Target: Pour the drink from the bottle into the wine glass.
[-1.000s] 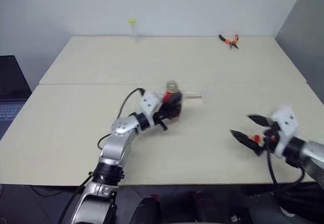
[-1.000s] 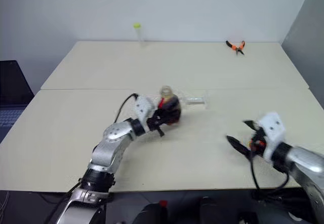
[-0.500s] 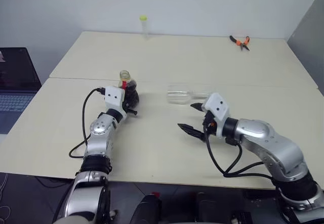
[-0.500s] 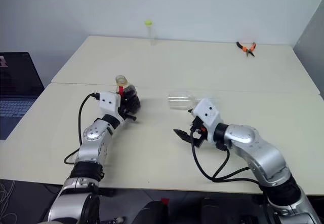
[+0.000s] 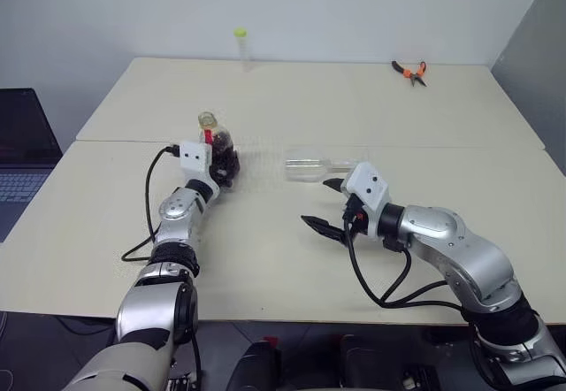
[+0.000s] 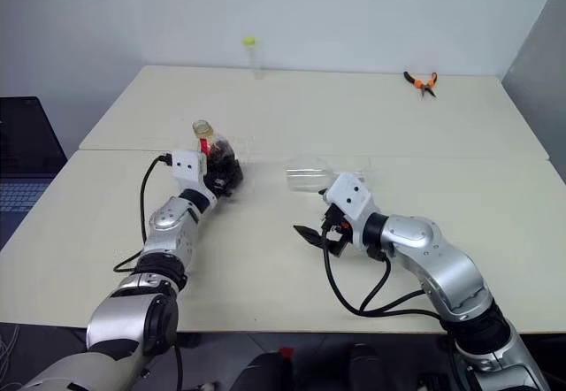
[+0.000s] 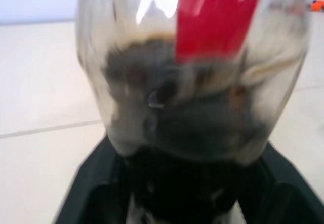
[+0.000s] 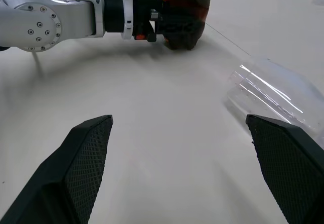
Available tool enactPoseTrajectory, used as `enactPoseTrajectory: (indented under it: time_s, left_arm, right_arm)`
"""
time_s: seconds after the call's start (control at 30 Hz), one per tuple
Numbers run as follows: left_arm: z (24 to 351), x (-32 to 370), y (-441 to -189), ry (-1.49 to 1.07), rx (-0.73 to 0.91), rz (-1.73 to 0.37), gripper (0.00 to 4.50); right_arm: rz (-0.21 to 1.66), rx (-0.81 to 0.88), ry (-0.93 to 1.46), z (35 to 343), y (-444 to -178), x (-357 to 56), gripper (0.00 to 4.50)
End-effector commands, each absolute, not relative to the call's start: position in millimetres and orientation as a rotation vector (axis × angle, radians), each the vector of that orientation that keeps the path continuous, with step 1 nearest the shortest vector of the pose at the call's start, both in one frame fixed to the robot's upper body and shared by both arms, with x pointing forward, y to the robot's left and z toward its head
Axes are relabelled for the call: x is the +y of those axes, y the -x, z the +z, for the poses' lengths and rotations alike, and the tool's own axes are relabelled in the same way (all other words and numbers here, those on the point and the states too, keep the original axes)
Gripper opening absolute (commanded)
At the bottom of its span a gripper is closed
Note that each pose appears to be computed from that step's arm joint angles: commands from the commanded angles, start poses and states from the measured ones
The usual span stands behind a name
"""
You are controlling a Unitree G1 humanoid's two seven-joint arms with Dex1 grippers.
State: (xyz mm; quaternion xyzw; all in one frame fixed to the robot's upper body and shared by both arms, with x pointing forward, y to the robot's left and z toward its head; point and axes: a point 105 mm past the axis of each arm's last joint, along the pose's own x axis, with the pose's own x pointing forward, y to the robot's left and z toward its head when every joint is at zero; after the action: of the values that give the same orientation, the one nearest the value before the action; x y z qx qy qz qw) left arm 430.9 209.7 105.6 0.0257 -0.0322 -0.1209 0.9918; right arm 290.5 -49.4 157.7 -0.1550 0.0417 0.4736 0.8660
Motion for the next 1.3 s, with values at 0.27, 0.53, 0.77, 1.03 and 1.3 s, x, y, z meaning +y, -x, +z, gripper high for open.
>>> enactPoseTrajectory:
  time_s: [0.27, 0.53, 0.77, 1.03, 1.3]
  left_arm:
    - [112.6, 219.4, -418.6, -0.059, -0.133, -0.23, 4.45]
    - [110.0, 238.4, -380.4, -0.081, -0.124, -0.176, 4.45]
    - [96.7, 211.8, -331.7, -0.119, 0.008, -0.399, 4.45]
    - [110.4, 167.9, -310.3, -0.207, 0.078, -0.794, 4.45]
    - [121.3, 143.0, -318.2, -0.23, 0.058, -0.928, 4.45]
  right_arm:
    - [1.007, 0.059, 0.344, 163.0, -280.0, -53.8, 4.5]
    - [0.969, 0.077, 0.361, 153.8, -273.7, -65.9, 4.5]
    - [0.68, -0.007, 0.531, 145.8, -294.8, -100.7, 4.5]
    - [0.397, -0.275, 1.071, 145.3, -333.5, -96.4, 4.5]
    - [0.29, -0.291, 1.419, 124.3, -370.6, -79.3, 4.5]
